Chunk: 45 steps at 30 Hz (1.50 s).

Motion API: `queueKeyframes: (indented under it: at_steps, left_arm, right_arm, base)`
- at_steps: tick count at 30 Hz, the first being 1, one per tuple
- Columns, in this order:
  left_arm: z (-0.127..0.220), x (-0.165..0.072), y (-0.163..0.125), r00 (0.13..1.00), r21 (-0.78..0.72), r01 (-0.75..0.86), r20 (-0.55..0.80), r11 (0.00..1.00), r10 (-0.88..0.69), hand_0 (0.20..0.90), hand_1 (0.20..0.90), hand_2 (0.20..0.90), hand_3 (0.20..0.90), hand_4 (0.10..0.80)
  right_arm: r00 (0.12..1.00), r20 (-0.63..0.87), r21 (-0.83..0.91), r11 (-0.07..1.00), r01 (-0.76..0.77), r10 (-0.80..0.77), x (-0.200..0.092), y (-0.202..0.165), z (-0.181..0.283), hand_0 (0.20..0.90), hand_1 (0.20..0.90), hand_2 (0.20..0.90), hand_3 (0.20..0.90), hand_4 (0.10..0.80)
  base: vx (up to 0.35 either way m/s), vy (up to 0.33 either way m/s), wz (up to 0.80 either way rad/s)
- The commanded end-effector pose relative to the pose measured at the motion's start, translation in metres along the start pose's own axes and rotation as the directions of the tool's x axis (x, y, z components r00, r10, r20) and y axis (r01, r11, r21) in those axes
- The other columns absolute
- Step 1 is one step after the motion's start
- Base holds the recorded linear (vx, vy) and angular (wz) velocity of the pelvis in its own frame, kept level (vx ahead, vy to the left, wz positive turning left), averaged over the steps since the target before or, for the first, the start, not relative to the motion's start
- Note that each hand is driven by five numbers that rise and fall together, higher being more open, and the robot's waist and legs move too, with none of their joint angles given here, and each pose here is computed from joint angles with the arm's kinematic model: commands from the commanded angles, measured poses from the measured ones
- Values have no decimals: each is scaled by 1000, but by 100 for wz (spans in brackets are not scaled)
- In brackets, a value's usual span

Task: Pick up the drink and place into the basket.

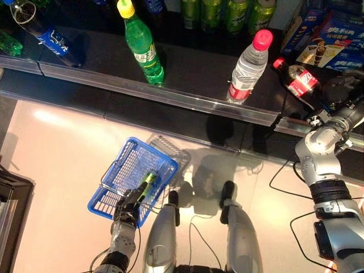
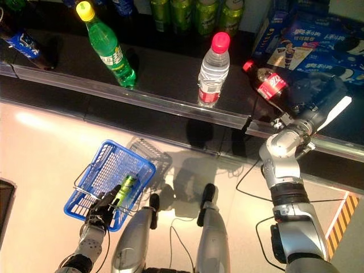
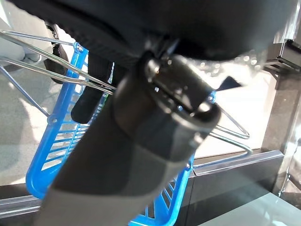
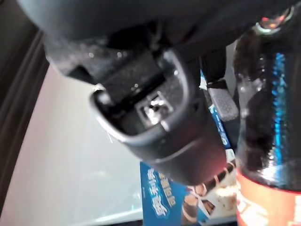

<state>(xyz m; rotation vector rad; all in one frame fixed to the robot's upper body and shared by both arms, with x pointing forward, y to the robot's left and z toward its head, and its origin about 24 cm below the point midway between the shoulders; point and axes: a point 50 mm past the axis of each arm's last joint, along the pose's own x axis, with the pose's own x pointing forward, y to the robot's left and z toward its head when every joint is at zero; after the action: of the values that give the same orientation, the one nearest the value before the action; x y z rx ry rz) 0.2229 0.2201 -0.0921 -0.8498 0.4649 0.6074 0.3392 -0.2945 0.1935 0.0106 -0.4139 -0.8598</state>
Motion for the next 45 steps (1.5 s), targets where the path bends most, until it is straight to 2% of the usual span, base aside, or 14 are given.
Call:
queueKeyframes:
  at_steps: [1,5,11,18,24,30,34,45]
  left_arm:
    - [15,-11,23,997,31,25,70,999,-28,300,300,300,200,100]
    - [21,-13,31,996,28,5,85,1000,-7,300,300,300,200,100]
    - [26,-15,43,996,19,-21,93,1000,20,300,300,300,200,100]
    - [33,-16,52,993,25,-45,108,999,42,300,300,300,200,100]
    - [43,-13,51,991,33,-52,127,998,48,300,300,300,200,100]
    - [54,-9,45,988,51,-52,146,997,44,300,300,300,200,100]
    - [60,-6,41,987,68,-48,155,997,37,300,300,300,200,100]
    - [65,-1,27,989,98,-15,150,995,0,300,300,300,200,100]
  right_arm:
    - [959,254,-53,992,-115,125,25,-9,61,900,900,900,900,800]
    - [906,306,-228,947,-227,291,20,-5,69,900,900,900,900,800]
    - [832,326,-344,876,-338,449,9,-2,79,900,900,900,900,800]
    - [793,246,-477,782,-402,558,5,-7,74,900,900,900,900,800]
    - [775,90,-546,682,-487,626,5,-8,57,900,900,900,900,800]
    - [794,-110,-605,594,-530,597,15,-14,29,900,900,900,900,800]
    - [820,-228,-635,558,-533,524,26,-22,10,900,900,900,900,800]
    - [830,-375,-595,580,-556,412,46,-25,-4,900,900,900,900,800]
  base:
    - [0,0,0]
    - [0,0,0]
    - [0,-1,-1]
    - [4,-1,0]
    - [6,-13,1]
    - [3,-48,6]
    - [0,-49,4]
    - [4,-17,4]
